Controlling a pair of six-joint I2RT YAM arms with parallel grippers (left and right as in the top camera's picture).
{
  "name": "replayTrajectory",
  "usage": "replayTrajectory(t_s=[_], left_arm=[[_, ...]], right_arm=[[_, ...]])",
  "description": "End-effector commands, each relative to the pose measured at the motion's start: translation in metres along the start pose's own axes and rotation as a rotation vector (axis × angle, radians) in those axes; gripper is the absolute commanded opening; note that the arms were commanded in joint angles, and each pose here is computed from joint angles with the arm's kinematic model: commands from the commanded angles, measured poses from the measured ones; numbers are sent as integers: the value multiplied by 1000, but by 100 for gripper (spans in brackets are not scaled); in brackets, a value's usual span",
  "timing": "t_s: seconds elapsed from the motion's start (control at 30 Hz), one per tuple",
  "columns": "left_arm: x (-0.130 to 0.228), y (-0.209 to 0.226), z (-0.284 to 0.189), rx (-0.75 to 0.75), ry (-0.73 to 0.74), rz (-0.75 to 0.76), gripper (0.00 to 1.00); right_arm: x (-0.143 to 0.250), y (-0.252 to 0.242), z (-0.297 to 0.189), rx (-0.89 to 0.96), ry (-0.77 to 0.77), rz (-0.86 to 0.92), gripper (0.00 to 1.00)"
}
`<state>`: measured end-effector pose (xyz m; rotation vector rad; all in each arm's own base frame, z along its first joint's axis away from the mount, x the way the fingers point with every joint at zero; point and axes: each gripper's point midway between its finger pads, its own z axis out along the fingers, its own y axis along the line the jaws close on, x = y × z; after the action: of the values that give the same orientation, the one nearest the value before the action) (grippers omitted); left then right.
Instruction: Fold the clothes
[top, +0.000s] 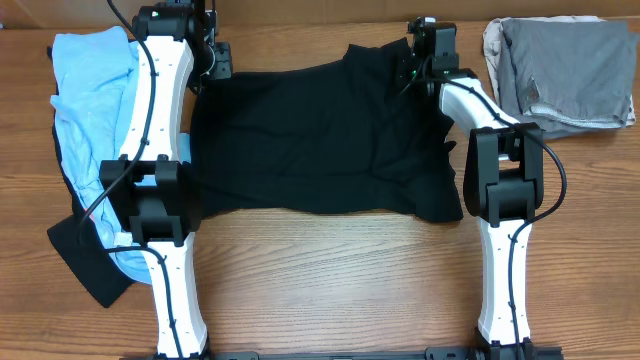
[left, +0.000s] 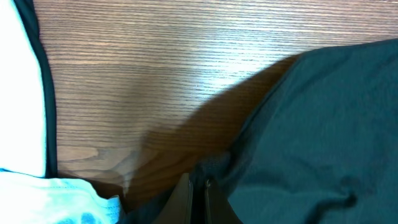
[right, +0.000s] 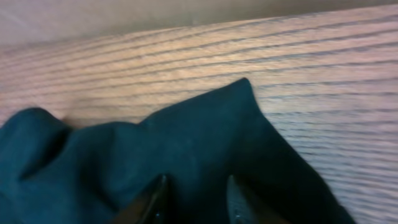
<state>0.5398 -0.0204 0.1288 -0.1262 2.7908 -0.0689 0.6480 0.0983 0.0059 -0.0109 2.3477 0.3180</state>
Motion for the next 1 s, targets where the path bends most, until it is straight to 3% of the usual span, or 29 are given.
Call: replayTrajectory(t_s=[0.0,0.1,0.4,0.53,0.7,0.97], left_arm=[[2,1,6,-2,14,-11,4],[3,1,6,-3,19,-11,4],[10,11,6,-50,44,-14,4],[11,15,5,-75,48,-13,4],[12,18,5,-91,53,-13,4],[13,19,5,-92,53,-13,4]], right_arm=[[40,-19,3,115,135,18,23],[65,-22,-14,148,278,32,18],[117,-8,-76,132,613,93,20],[89,8,-96,75,567,101,31],[32,21,-121,52,432,78,55],[7,7,-113,114,330,57,57]])
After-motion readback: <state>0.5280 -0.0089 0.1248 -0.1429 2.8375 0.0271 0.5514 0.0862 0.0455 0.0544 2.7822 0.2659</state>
